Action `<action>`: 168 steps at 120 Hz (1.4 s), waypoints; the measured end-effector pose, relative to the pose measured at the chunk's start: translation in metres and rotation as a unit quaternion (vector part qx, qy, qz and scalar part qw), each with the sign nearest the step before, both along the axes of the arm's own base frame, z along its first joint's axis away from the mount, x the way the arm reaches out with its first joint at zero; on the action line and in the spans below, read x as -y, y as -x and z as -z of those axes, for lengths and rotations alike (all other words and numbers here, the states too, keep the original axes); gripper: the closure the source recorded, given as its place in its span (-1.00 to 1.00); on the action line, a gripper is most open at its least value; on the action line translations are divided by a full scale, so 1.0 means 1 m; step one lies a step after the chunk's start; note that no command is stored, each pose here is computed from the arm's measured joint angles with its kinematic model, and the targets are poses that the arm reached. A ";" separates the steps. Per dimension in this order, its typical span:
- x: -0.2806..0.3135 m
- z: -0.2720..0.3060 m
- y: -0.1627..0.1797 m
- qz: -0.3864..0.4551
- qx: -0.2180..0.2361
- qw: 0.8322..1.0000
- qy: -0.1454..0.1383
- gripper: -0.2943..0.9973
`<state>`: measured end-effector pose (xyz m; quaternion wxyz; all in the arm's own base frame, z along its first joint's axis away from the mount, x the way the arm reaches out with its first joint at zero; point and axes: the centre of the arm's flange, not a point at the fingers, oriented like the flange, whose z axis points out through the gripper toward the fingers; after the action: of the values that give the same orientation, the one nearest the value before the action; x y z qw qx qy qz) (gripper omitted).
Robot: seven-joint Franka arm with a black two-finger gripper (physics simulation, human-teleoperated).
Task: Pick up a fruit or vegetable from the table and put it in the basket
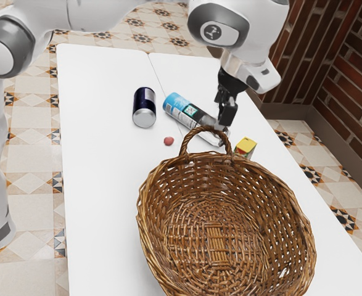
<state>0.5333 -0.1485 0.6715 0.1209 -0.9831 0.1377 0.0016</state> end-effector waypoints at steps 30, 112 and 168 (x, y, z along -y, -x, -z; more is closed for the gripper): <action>-0.070 -0.006 -0.031 -0.056 0.059 0.997 -0.002 -0.54; -0.237 0.184 0.040 -0.225 0.000 0.971 0.085 -0.54; -0.269 0.218 -0.005 -0.213 0.009 0.973 0.083 -0.54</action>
<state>0.5386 0.1208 0.4538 0.0373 -0.9963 -0.0767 0.0069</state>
